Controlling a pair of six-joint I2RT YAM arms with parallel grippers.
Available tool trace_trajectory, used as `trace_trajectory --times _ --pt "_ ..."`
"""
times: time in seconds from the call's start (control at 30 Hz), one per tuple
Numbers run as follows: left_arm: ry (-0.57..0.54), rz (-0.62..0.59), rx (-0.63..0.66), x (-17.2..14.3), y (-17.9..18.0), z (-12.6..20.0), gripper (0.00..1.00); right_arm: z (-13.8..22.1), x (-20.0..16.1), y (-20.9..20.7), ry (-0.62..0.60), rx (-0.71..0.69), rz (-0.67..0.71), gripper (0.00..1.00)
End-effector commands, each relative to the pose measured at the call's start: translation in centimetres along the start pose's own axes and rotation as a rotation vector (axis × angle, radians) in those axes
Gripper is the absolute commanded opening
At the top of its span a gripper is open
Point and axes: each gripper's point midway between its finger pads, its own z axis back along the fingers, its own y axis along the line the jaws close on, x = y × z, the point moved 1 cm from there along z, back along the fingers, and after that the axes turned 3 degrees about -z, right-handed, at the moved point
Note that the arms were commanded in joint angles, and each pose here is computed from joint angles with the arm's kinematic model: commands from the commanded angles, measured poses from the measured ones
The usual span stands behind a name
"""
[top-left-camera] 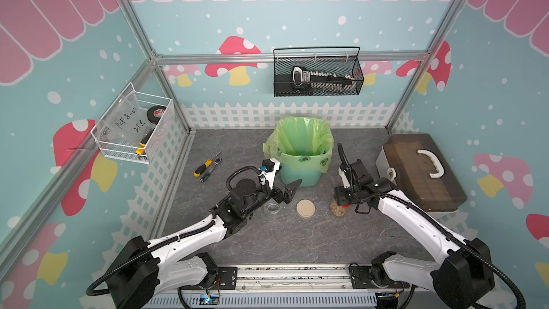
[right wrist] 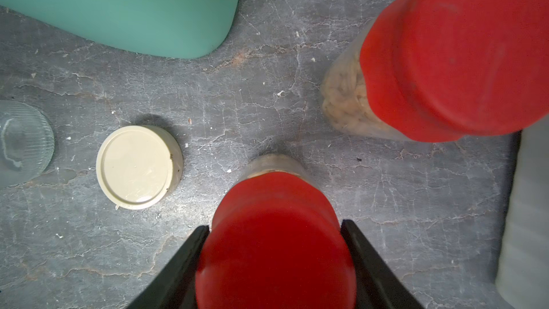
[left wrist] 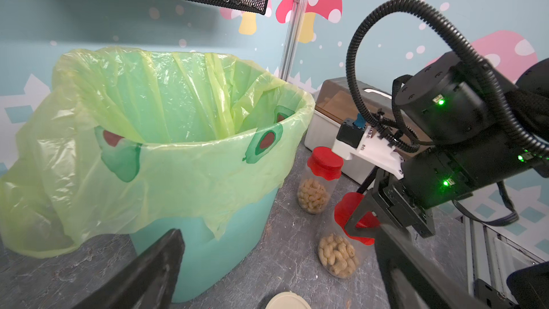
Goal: Empty moldy peanuts from jars
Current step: Pick up the jar from the center of the board.
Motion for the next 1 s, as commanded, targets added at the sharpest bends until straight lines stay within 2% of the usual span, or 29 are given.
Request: trace_trajectory --times 0.0,0.33,0.73,0.97 --pt "-0.002 -0.016 -0.024 0.7 -0.7 -0.6 0.99 1.2 0.1 0.3 -0.001 0.029 0.015 0.54" --pt "0.132 -0.068 -0.138 -1.3 -3.8 -3.5 0.99 6.5 2.7 3.0 -0.088 0.197 0.062 0.54" --pt "0.176 -0.144 -0.202 -2.7 -6.3 -4.8 0.99 13.7 5.0 7.8 -0.187 0.514 0.135 0.52" --pt "0.187 -0.182 -0.215 -3.1 -7.3 -5.1 0.99 15.6 5.4 9.6 -0.179 0.631 0.178 0.5"
